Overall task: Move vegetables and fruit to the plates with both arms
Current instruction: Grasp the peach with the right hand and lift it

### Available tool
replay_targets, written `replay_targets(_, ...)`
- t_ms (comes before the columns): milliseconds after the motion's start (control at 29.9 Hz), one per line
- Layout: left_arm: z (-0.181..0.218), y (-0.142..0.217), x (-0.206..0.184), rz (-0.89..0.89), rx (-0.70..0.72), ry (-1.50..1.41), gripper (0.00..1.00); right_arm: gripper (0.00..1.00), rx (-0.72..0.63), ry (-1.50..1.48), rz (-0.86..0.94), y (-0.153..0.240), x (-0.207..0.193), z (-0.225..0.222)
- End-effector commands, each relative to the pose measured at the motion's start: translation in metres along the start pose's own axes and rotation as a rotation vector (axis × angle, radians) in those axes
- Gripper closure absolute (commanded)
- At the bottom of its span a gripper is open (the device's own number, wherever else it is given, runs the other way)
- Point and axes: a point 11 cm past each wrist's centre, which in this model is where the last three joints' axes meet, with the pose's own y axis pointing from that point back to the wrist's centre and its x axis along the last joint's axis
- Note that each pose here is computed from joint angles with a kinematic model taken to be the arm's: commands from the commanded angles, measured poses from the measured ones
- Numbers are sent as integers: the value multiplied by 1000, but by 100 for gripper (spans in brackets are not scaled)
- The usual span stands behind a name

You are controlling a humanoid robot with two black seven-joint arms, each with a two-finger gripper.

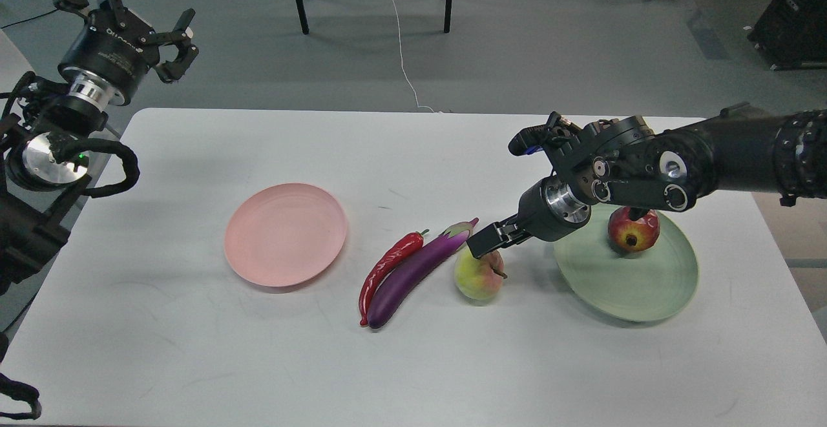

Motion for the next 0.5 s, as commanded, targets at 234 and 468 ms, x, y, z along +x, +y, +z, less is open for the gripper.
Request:
replay_targets(234,11,4,7,12,-8,-23,2,8,37,28,-24,-27,-2,-25)
replay_targets(468,12,5,7,14,-9,-26,2,9,54,25,-36,-36,-8,-29)
